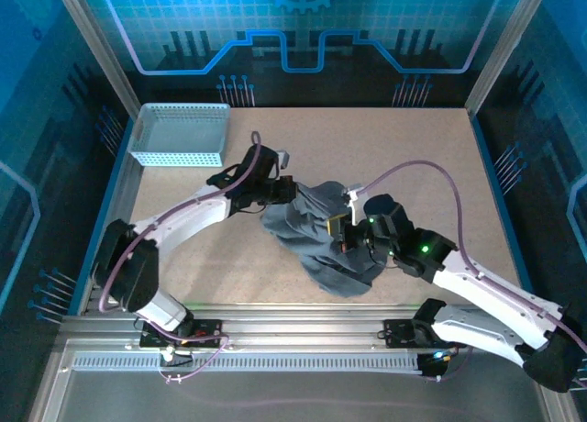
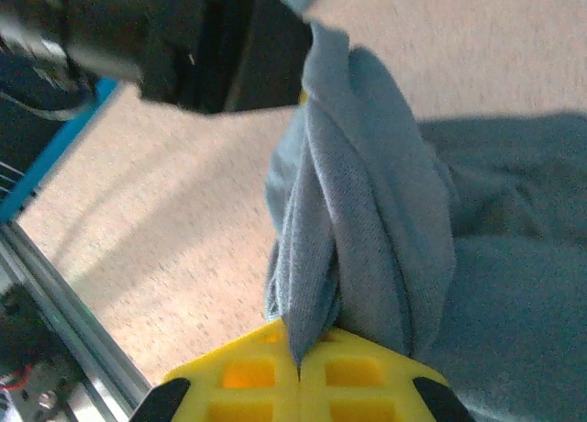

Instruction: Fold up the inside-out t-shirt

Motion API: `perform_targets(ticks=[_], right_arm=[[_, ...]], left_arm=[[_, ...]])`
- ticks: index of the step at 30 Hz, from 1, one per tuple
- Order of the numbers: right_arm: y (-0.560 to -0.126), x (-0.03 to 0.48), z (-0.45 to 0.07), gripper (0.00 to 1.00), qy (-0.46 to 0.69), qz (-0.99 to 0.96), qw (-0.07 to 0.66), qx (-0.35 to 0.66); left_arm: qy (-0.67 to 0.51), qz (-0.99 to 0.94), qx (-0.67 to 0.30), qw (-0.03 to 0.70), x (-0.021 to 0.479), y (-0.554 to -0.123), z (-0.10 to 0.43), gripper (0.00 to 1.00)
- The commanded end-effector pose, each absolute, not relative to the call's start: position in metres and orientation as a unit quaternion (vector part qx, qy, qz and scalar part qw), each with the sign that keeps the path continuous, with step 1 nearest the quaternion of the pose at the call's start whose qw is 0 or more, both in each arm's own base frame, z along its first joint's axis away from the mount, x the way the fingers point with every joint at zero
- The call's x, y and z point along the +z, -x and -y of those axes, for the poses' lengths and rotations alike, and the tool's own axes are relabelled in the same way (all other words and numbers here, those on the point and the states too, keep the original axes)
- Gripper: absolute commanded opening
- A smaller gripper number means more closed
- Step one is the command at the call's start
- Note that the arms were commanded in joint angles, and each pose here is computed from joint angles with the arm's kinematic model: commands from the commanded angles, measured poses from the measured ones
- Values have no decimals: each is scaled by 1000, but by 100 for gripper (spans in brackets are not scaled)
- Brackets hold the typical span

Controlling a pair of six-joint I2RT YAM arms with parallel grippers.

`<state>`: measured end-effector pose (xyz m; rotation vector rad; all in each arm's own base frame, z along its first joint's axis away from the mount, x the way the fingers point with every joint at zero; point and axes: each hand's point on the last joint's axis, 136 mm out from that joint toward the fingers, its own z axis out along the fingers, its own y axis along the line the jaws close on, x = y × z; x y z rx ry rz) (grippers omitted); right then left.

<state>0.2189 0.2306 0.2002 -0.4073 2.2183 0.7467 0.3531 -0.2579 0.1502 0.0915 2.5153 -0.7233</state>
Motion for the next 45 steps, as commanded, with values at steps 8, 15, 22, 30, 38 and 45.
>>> perform_targets(ticks=[8, 15, 22, 30, 38, 45], right_arm=[[-229, 131, -200, 0, 68, -897, 335, 281], [-232, 130, -198, 0, 56, -894, 336, 290], [-233, 138, -200, 0, 58, -891, 340, 296], [-233, 140, -198, 0, 59, -891, 342, 293], [-235, 127, -193, 0, 58, -902, 335, 267], [-250, 129, -172, 0, 59, -915, 350, 194]], left_arm=[[-90, -934, -219, 267, 143, -296, 274, 47], [-178, -916, -209, 292, 137, -268, 310, 53], [-215, -919, -159, 288, 114, -278, 319, 55], [-224, -919, -130, 299, 107, -292, 326, 46], [-213, -911, -118, 333, 124, -305, 325, 0], [-219, -890, -202, 346, 171, -285, 334, 0]])
